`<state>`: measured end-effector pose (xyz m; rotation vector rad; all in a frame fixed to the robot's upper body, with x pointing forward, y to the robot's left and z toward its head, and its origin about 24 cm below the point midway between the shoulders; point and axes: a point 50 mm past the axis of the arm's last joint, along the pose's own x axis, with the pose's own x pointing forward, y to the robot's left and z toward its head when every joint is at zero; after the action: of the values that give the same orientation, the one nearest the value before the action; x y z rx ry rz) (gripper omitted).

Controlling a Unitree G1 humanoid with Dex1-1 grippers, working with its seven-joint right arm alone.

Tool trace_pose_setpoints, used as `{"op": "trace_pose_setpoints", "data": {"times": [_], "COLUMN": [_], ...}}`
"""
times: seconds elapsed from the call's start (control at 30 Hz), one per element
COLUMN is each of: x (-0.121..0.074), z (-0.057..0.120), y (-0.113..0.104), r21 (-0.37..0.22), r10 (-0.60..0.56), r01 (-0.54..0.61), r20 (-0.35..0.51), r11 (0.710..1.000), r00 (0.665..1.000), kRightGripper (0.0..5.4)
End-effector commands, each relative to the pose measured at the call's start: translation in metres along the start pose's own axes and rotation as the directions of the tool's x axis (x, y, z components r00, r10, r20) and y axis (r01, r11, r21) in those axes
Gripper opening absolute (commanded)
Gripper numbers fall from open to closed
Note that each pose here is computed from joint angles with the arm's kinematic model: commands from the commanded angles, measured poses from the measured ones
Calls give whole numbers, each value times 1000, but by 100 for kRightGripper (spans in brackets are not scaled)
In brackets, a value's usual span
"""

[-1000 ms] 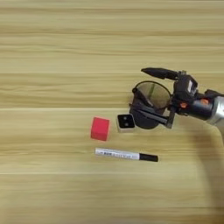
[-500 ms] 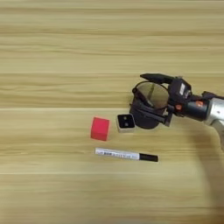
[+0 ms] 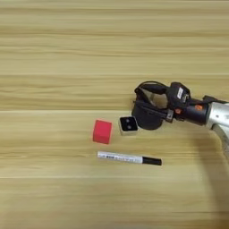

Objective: Move the objects on the table

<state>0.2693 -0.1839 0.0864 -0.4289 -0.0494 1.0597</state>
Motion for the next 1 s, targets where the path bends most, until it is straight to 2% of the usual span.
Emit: {"op": "trace_pose_setpoints", "data": {"times": [0.03,0.17,0.3,0.4,0.53,0.77,0.9,1.0], "x": [1,1,3,2,-1,-11,-18,-23], "z": [25,27,32,39,61,100,122,134], "y": [-22,-23,-26,-31,-40,-47,-46,-40], "r21": [-116,-119,-124,-133,-157,-215,-185,-162], "r10": [-54,-61,-80,-116,-156,-154,-145,-95], "r01": [60,69,92,134,202,256,269,214], "r20": [56,72,99,136,261,398,500,541], "r11": [991,991,988,982,967,943,945,963], "r00": [997,996,992,984,953,904,854,836], "kRightGripper": [183,148,84,80,80,80,80,80]}}
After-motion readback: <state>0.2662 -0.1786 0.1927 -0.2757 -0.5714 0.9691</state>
